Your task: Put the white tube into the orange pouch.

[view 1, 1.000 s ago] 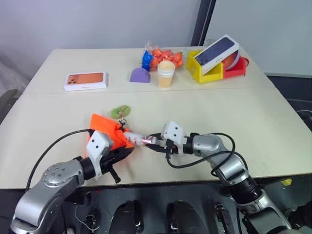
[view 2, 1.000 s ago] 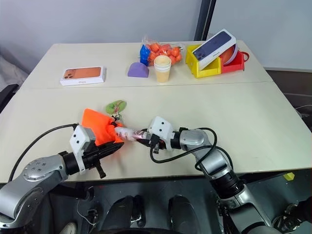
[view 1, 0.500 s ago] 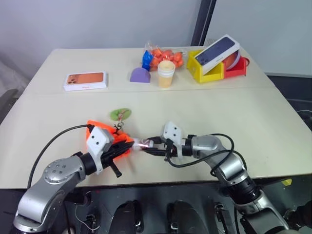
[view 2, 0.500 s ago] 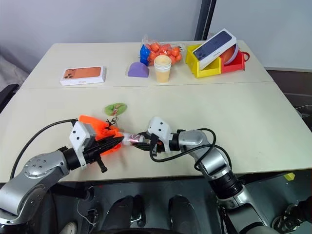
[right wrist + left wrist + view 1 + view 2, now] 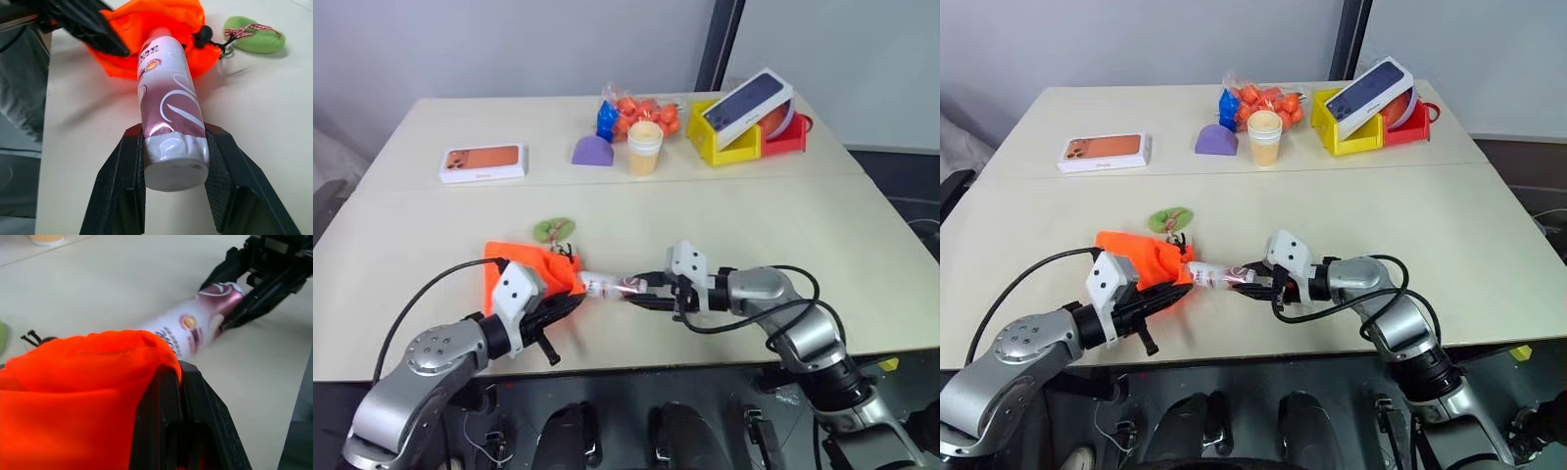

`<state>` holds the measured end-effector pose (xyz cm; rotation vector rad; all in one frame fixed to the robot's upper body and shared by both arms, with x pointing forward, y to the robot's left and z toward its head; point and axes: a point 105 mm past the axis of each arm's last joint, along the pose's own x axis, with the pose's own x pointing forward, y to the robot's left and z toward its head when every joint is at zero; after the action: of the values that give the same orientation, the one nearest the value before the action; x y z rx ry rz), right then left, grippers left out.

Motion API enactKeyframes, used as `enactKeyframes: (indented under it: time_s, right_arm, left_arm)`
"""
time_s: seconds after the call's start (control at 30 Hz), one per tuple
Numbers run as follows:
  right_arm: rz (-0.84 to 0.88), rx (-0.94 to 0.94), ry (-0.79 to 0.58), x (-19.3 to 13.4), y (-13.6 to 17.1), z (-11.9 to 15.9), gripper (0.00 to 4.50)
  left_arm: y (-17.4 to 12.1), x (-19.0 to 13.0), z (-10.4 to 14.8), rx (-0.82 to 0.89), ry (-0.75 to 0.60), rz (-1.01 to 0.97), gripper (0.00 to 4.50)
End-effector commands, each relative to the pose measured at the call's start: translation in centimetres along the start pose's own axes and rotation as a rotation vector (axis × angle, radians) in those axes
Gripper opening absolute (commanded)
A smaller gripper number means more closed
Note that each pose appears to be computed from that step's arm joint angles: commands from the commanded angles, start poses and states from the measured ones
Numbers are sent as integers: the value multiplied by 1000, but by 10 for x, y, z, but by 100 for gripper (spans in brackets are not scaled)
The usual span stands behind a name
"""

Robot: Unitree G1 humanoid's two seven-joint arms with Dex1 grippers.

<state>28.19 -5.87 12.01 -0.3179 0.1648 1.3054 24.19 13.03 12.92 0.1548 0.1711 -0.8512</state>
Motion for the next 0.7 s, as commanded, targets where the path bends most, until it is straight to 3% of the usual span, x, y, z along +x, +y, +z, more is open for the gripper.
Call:
enactKeyframes:
  time_s: [0.03,0.37,0.7]
  right_arm:
    - [28,-49,-35,-7,7,14,104]
    - [120,-33,-34,-17,25,18,104]
    - [122,-79,-62,18,23,27,104]
  left_arm:
    - [-1,0,5,24,-20,3,0]
    - [0,0,6,22,-27,8,0]
    - [-11,3,9,-2,-31,-62,0]
